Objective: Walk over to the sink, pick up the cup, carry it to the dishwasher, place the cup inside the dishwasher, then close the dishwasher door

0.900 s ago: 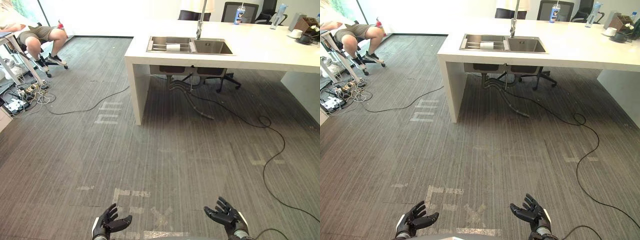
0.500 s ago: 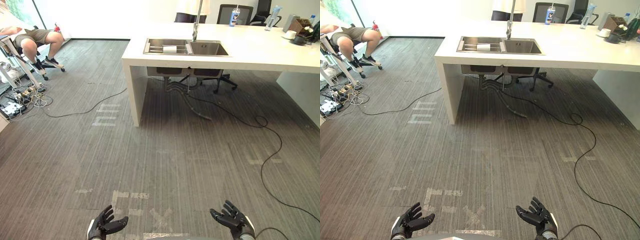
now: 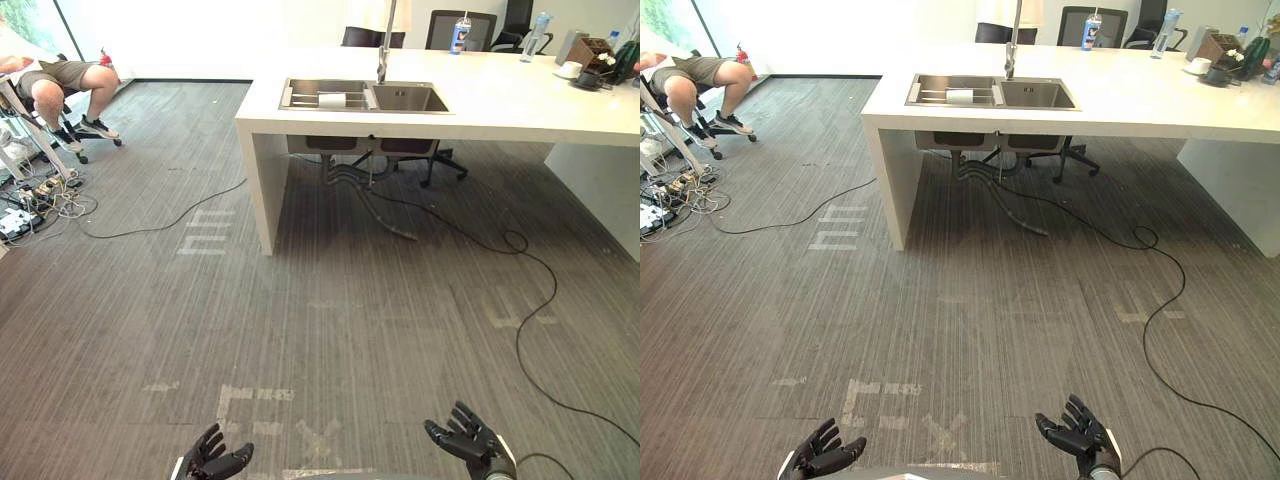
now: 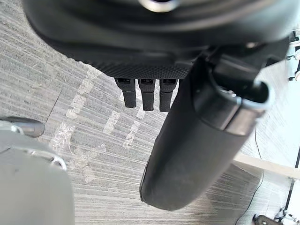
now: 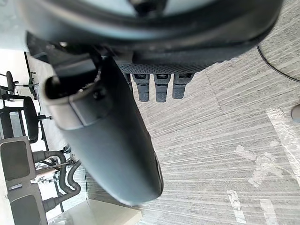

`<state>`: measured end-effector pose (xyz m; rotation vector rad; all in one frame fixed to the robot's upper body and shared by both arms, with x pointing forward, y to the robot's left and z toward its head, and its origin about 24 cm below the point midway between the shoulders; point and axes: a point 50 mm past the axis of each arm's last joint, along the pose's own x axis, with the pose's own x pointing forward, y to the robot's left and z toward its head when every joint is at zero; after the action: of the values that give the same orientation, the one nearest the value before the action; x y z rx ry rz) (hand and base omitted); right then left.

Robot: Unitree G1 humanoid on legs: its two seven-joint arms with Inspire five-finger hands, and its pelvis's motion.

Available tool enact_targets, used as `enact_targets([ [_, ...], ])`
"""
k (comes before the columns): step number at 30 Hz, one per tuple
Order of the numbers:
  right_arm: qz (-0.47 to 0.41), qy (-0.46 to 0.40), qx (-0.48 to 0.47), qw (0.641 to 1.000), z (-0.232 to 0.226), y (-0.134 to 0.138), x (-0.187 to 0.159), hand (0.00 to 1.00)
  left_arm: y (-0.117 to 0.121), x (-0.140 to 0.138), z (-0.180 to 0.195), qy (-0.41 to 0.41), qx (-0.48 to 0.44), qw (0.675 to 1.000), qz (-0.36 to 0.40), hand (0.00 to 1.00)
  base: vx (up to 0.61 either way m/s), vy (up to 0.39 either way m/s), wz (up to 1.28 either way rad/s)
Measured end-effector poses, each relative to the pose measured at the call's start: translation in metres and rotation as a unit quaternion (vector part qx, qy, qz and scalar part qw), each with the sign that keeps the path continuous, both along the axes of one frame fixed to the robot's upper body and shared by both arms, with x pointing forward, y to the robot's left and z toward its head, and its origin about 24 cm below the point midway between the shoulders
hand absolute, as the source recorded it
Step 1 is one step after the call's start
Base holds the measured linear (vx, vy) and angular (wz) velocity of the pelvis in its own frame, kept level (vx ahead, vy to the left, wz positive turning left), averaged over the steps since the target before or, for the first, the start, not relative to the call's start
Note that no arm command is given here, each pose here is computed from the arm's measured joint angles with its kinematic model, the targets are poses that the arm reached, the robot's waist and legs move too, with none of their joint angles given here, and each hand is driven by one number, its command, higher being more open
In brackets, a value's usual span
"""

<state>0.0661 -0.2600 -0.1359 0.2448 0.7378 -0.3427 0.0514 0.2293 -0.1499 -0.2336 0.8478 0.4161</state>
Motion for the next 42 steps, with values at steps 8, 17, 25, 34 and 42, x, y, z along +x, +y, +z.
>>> enact_targets([
  [8, 0.035, -0.018, 0.025, 0.999, -0.001, 0.020, 0.008, 0.90, -0.004, 0.008, 0.002, -0.019, 0.003, 1.000, 0.005, 0.90, 0.08, 0.009, -0.03],
  [17, 0.046, -0.009, 0.031, 0.998, -0.001, 0.015, -0.004, 0.90, 0.007, 0.007, 0.006, -0.017, 0.014, 1.000, -0.010, 0.90, 0.34, -0.261, 0.23],
  [25, 0.028, -0.003, 0.026, 0.999, -0.003, 0.018, -0.006, 0.90, -0.013, 0.007, 0.003, -0.034, -0.013, 0.999, -0.005, 0.90, 0.59, -0.243, 0.09],
  [34, 0.083, -0.050, 0.009, 0.995, 0.006, 0.030, 0.026, 0.90, -0.006, 0.063, 0.039, -0.185, 0.042, 0.981, -0.026, 0.90, 0.68, 0.073, -0.51],
  [42, 0.088, -0.028, 0.037, 0.995, -0.001, 0.051, 0.010, 0.90, -0.011, 0.140, 0.149, -0.444, 0.110, 0.889, -0.034, 0.90, 0.67, 0.123, 0.38],
])
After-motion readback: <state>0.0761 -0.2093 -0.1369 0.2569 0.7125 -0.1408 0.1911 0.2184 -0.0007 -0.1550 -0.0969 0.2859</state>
